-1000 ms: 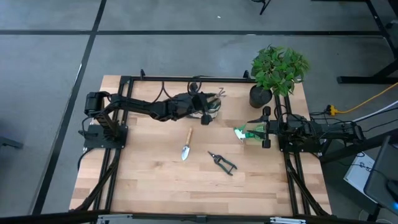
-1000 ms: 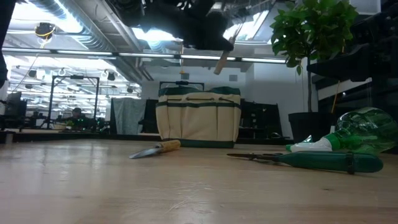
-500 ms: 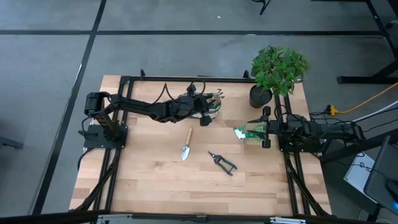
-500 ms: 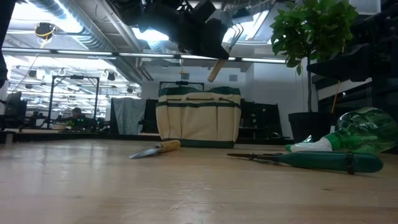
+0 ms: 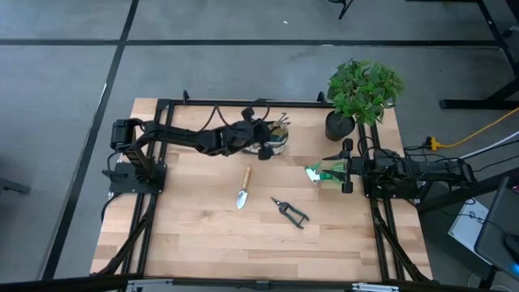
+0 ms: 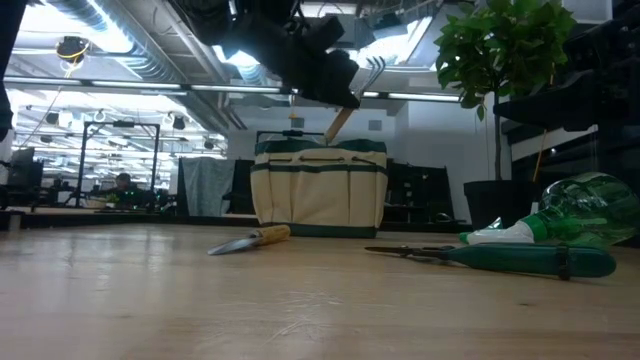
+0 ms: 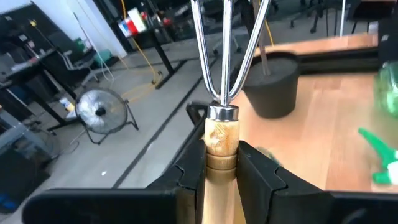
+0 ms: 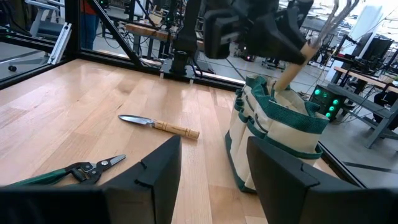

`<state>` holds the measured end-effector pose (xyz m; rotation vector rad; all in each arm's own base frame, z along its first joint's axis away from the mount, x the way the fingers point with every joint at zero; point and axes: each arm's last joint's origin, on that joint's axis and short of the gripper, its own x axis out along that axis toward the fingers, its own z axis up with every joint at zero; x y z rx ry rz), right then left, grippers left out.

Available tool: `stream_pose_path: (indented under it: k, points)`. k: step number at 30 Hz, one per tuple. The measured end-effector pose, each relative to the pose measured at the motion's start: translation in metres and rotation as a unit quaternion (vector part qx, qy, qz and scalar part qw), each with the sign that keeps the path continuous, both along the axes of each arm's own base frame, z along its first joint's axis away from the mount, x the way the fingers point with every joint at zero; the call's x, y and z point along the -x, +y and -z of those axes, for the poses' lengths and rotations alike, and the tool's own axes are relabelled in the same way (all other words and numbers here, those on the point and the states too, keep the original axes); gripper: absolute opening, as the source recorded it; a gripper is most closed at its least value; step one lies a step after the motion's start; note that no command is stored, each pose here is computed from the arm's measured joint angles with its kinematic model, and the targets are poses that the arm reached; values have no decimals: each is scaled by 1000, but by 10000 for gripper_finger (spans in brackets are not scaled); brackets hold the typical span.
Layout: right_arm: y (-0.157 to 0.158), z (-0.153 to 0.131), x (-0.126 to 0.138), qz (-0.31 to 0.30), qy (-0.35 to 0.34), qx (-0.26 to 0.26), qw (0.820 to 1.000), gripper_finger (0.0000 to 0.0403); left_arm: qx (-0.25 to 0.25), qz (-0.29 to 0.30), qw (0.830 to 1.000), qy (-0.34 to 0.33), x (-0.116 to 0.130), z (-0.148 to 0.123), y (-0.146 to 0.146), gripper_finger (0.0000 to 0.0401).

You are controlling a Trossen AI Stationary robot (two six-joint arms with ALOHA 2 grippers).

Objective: Pick & Place Garden tools in Gardening bag
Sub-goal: Put the brown hand rake into the light brown gardening bag

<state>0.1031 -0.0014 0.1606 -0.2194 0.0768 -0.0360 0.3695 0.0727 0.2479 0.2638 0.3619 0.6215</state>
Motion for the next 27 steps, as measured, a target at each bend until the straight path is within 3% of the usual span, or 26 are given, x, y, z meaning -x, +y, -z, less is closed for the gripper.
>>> stream_pose_path:
  k: [7, 13, 27]
  points:
    - [0, 0, 0, 0, 0, 0, 1000, 186, 11, -8, 999, 45, 5, 8, 9, 61]
    - [0, 0, 0, 0, 0, 0, 1000, 186, 50, 16, 996, 67, 7, 16, 8, 61]
    - [0, 0, 0, 0, 0, 0, 1000, 186, 59, 11, 986, 158, 15, 30, 7, 61]
